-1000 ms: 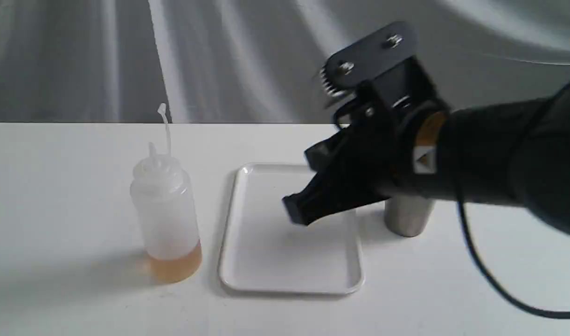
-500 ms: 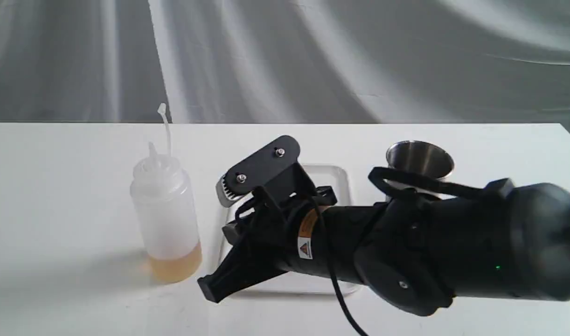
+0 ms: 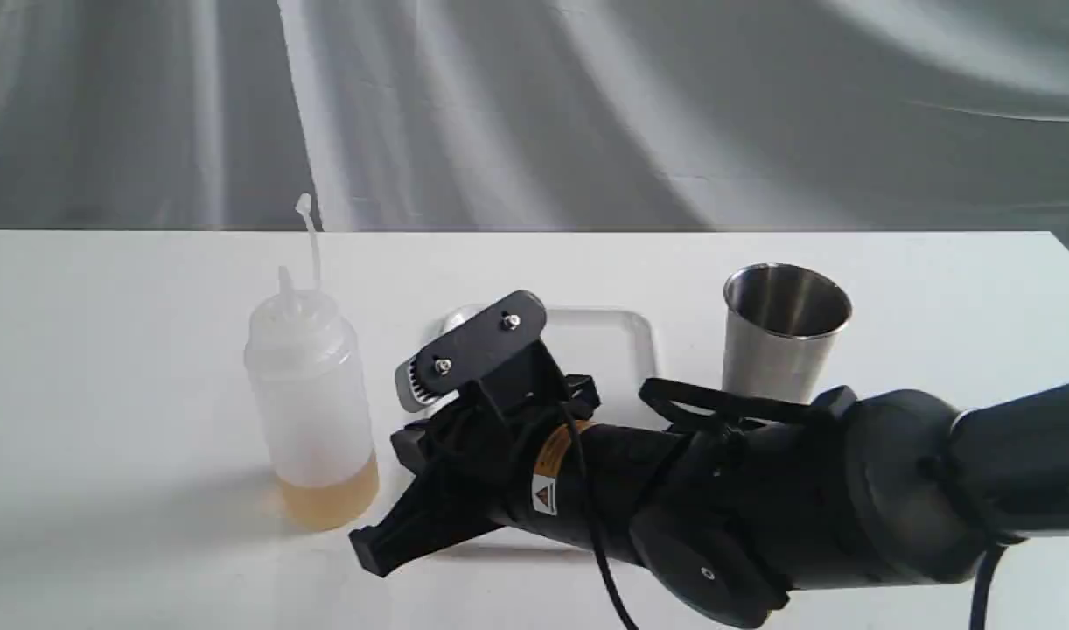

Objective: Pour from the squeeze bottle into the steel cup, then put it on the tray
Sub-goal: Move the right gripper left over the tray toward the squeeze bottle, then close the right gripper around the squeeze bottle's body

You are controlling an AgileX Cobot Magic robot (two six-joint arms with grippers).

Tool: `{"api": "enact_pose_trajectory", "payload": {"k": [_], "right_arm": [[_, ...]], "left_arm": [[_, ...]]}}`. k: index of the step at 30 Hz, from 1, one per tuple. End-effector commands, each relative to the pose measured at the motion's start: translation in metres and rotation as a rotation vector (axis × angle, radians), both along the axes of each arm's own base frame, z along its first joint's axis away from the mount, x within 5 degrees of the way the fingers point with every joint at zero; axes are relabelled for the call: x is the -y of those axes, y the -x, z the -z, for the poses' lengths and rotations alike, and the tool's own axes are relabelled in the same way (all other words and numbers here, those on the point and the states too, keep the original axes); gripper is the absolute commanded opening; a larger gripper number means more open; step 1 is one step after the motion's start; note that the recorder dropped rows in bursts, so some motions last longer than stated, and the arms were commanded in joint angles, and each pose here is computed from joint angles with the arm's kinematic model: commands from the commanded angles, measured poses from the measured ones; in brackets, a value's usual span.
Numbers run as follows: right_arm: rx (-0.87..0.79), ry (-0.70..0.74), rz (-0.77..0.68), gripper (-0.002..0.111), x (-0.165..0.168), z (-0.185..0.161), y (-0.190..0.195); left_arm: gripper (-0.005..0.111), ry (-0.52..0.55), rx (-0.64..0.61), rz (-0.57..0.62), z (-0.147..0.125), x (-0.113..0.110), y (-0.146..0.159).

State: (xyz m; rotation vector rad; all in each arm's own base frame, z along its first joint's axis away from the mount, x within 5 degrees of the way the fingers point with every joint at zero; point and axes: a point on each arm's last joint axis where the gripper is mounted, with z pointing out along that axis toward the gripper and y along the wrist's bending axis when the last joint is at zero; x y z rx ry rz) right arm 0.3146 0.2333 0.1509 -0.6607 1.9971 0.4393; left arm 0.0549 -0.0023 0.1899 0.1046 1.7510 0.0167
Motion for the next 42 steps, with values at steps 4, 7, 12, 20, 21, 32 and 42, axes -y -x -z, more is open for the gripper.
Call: {"api": "enact_pose_trajectory", "payload": {"k": [4,7,12,20,21,32,42], "right_arm": [[0.011,-0.036,0.018,0.04,-0.001,-0.004,-0.001],[0.024,-0.051,0.019,0.073,-0.002,-0.005,-0.002],[0.041,-0.053,0.006,0.097,-0.003,-0.007,-0.002],[0.046,-0.045,-0.005,0.097,-0.004,-0.005,-0.002],[0.046,-0.043,-0.007,0.097,-0.005,-0.003,-0.004],[0.071,-0.039,-0.021,0.097,-0.032,0.008,-0.04],[0.091,-0.052,-0.02,0.097,-0.05,0.014,-0.065]], "left_arm": [[0.0,0.004,0.005,0.005,0.001,0.0,0.0],[0.0,0.004,0.005,0.005,0.001,0.0,0.0],[0.0,0.004,0.005,0.005,0.001,0.0,0.0],[0.0,0.004,0.005,0.005,0.001,0.0,0.0],[0.0,0.004,0.005,0.005,0.001,0.0,0.0],[0.0,0.004,0.005,0.005,0.001,0.0,0.0],[0.0,0.004,0.005,0.005,0.001,0.0,0.0]]}}
